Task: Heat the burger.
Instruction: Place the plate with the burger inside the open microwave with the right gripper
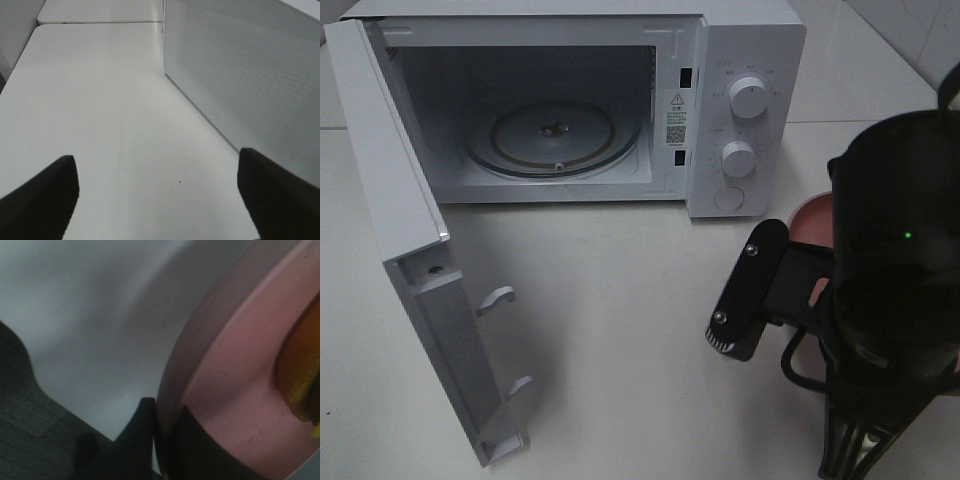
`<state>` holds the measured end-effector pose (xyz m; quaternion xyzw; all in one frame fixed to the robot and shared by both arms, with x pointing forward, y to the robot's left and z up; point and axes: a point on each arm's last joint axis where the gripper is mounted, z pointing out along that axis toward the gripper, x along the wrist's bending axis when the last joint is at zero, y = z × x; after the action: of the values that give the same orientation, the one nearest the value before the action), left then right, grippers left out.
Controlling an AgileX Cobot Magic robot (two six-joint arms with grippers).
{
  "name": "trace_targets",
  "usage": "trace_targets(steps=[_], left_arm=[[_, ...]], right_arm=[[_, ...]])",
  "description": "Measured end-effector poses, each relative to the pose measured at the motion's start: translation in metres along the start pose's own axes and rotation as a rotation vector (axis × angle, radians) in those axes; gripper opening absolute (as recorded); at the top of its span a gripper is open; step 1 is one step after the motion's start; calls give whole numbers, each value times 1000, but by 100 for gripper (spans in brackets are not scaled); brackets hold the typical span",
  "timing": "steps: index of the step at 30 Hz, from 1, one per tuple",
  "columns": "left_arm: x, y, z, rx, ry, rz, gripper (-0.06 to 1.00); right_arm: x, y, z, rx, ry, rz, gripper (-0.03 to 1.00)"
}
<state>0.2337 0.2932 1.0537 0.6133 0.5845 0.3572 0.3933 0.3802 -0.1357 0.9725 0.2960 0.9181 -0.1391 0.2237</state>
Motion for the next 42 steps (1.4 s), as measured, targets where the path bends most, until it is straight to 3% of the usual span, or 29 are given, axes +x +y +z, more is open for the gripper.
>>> trace_targets(steps=[7, 9, 25, 42], left_arm=[[0, 0, 0, 0, 0, 0, 81], [0, 0, 0, 0, 0, 0, 81], [0, 0, 0, 0, 0, 0, 81], [0, 0, 0, 0, 0, 0, 81]], right_arm=[[13, 0, -7, -35, -10, -111, 5], [20, 1, -11, -61, -16, -197, 5], [19, 12, -14, -183, -103, -470, 5], [25, 26, -17, -347, -128, -786, 5]])
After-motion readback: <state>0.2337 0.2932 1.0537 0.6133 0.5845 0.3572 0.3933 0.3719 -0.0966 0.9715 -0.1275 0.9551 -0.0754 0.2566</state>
